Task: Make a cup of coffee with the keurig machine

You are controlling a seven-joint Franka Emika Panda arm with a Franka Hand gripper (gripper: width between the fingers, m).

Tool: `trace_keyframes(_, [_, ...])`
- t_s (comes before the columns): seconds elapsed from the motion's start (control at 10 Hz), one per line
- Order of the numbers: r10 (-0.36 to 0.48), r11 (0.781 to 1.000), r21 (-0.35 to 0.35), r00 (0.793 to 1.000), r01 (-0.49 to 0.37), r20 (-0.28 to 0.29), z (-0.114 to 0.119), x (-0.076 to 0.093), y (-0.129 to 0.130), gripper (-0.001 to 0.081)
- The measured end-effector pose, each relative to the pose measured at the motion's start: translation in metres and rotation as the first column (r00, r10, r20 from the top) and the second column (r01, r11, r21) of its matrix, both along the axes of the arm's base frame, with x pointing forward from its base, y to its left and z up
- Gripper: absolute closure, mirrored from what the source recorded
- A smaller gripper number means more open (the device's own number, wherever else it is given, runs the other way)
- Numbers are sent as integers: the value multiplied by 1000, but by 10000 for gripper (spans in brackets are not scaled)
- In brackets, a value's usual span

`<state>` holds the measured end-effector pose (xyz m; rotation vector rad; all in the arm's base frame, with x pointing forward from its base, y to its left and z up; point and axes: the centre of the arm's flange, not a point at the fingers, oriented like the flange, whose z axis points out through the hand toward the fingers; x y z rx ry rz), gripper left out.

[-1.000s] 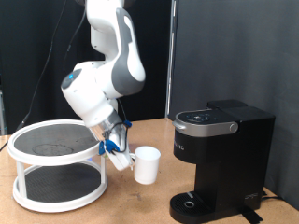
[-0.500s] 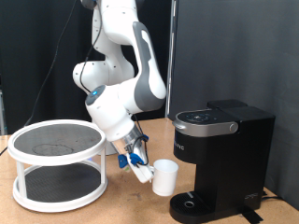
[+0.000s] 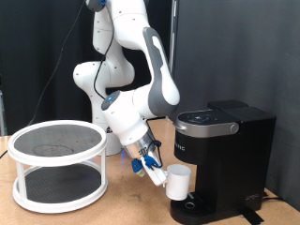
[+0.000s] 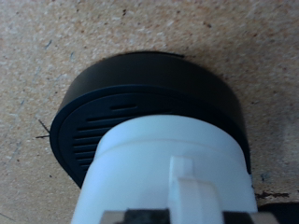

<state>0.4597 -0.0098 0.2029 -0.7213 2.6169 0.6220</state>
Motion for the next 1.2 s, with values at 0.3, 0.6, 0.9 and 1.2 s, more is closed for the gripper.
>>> trace_keyframes(0.3, [-35, 999, 6, 998, 34, 45, -3, -2, 4, 805])
trace_keyframes(0.6, [-49, 999, 16, 997, 48, 56, -6, -3, 8, 805])
trace_keyframes(0.9, [-52, 998, 26, 997, 50, 57, -8, -3, 16, 805])
trace_keyframes(1.2, [-75, 997, 30, 995, 73, 62, -9, 2, 19, 805])
